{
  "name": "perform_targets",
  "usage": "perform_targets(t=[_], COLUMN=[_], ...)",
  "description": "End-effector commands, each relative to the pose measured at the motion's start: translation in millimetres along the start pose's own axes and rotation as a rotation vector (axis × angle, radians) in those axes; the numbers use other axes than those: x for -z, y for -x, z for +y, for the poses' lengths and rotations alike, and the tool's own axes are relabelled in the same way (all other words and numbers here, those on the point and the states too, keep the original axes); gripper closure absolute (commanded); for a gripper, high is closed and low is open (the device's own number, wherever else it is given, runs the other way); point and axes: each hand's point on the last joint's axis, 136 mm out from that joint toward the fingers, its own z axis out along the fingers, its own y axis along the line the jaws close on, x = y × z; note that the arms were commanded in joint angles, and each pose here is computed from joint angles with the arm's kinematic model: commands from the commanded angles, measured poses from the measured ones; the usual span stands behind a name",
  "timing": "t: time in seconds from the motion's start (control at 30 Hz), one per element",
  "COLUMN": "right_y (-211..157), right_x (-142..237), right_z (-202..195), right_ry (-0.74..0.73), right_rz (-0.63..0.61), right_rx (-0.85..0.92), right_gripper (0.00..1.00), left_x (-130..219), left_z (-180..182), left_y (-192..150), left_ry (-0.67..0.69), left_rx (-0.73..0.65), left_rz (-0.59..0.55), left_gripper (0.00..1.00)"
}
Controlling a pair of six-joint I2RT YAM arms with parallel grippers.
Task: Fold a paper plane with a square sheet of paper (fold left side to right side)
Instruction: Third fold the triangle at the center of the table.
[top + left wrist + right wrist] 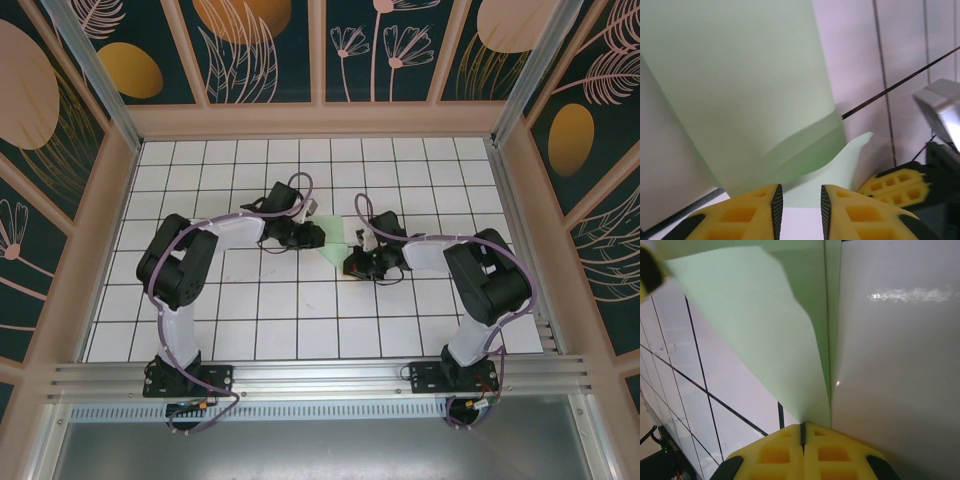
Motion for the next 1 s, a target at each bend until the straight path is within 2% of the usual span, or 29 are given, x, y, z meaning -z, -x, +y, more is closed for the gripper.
perform_targets(t=[0.0,0.3,0.97], right_y=[-33,-32,-31], right_x=[-4,-8,-8], right_z=[-57,-59,-63], right_ry=[-0.187,-0.187,-0.209], right_rz=[0.079,0.085,0.088], right_rx=[-0.125,-0.121,-0.126], right_gripper=[1.0,1.0,1.0], left_x=[9,-7,-37], left_z=[-10,-30,-42], left_y=[-11,-42,-45], left_ry=[0.014,-0.039,-0.102], left_rx=[-0.018,-0.023,-0.018], left_rz=[0.012,0.07,0.107], left_gripper=[0.73,0.77,0.8])
